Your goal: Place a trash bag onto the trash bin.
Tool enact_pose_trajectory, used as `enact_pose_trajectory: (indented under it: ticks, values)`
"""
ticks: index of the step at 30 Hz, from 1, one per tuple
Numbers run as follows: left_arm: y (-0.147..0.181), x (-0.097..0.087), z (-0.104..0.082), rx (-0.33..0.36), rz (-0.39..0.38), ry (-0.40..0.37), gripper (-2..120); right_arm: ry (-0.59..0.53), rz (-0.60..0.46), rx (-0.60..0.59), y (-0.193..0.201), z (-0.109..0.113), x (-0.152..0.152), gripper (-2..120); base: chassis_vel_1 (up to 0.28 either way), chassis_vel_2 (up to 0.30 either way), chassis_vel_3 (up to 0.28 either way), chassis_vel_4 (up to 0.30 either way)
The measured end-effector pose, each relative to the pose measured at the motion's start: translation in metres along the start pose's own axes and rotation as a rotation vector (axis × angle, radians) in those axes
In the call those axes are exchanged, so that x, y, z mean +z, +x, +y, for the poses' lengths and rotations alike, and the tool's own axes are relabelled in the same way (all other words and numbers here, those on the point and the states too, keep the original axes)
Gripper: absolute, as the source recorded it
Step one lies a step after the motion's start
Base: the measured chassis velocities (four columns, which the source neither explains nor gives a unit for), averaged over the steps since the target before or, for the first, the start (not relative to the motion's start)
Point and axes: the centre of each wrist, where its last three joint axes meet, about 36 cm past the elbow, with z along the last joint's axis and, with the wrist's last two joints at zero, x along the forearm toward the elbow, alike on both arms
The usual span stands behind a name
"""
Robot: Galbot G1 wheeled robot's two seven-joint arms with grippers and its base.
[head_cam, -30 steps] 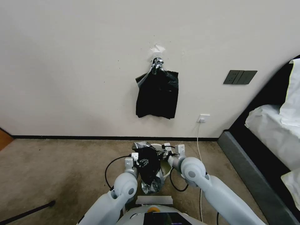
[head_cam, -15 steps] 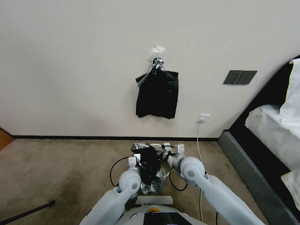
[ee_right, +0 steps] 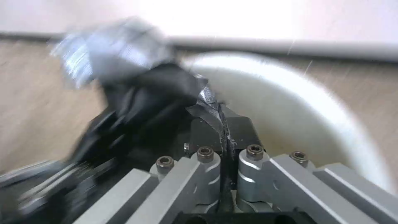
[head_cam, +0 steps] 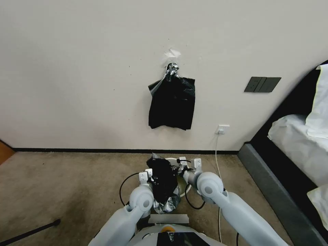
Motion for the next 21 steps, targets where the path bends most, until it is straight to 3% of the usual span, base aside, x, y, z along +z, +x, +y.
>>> enact_pose_trajectory:
  ticks: [2, 4, 5, 13, 18, 21]
  values:
    - [0.009, 0.001, 0.004, 0.042, -0.059, -0.056, 1, 0.084, -0.096, 0.021, 0.002, -0.006, -0.003, 0, 0.0, 0.0, 0.0, 0.0]
    - [0.01, 0.001, 0.005, 0.051, -0.07, -0.067, 1, 0.112, -0.116, 0.026, 0.001, -0.009, -0.003, 0, 0.0, 0.0, 0.0, 0.0]
    - [0.016, 0.0, 0.007, 0.083, -0.109, -0.106, 1, 0.188, -0.153, 0.039, 0.0, -0.017, -0.003, 0, 0.0, 0.0, 0.0, 0.0]
    - [0.036, -0.001, 0.025, 0.23, -0.291, -0.226, 1, 0.324, -0.16, 0.12, 0.004, -0.058, -0.012, 0, 0.0, 0.0, 0.0, 0.0]
    - [0.043, -0.005, 0.039, 0.277, -0.385, -0.237, 1, 0.361, -0.15, 0.159, 0.014, -0.077, -0.018, 0, 0.0, 0.0, 0.0, 0.0]
    - [0.042, -0.01, 0.048, 0.294, -0.481, -0.191, 1, 0.364, -0.134, 0.154, 0.03, -0.086, -0.023, 0, 0.0, 0.0, 0.0, 0.0]
